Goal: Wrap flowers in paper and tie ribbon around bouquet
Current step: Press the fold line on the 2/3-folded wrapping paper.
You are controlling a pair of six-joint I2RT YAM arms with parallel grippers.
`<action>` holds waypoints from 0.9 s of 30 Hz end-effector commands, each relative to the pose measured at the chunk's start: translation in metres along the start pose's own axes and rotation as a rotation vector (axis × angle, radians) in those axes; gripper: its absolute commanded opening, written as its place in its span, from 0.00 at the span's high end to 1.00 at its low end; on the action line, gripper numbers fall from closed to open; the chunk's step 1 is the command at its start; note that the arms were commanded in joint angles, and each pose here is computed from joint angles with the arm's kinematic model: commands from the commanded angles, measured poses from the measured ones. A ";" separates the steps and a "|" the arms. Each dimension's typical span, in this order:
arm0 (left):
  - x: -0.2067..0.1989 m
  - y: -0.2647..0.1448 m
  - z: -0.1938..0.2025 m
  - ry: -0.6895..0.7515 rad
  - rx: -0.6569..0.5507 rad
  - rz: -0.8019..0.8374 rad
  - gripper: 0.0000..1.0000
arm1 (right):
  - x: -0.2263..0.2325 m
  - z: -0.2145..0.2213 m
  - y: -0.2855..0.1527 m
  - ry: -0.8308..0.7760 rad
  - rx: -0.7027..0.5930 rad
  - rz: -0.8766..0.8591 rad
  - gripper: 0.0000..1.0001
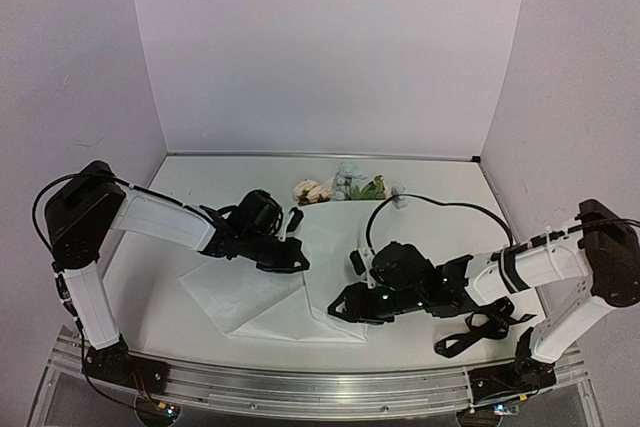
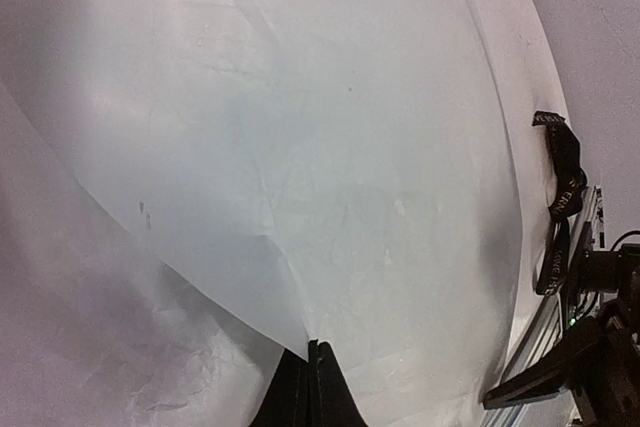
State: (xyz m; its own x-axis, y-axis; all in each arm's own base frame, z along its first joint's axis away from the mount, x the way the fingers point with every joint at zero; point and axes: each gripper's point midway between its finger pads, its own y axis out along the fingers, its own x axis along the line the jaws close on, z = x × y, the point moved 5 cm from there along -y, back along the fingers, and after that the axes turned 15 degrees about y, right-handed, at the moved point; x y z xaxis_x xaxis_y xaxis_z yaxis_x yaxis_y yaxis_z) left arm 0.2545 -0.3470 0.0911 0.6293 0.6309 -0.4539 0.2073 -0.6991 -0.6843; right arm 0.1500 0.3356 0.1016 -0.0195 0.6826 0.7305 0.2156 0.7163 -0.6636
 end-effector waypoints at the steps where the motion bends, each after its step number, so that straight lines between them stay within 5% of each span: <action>1: -0.012 -0.017 -0.028 0.047 -0.076 -0.004 1.00 | -0.020 0.003 -0.005 0.006 -0.010 0.055 0.63; 5: -0.008 -0.015 -0.025 0.042 -0.053 -0.027 1.00 | -0.031 0.007 -0.005 0.022 -0.002 0.080 0.73; 23: -0.004 -0.015 -0.029 0.056 -0.036 -0.072 0.99 | -0.058 0.031 0.000 0.080 0.076 0.146 0.82; 27: -0.006 -0.023 -0.031 0.061 -0.044 -0.085 0.88 | -0.061 0.035 0.002 0.080 0.086 0.156 0.83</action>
State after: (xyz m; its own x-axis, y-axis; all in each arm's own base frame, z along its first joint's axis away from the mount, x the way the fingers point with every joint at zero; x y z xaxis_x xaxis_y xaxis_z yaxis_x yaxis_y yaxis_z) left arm 0.2596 -0.3427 0.0941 0.6314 0.6709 -0.3889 0.2294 -0.6406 -0.7328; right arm 0.1243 0.3028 0.0589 0.0733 0.7601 0.6457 0.1481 0.6319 -0.7607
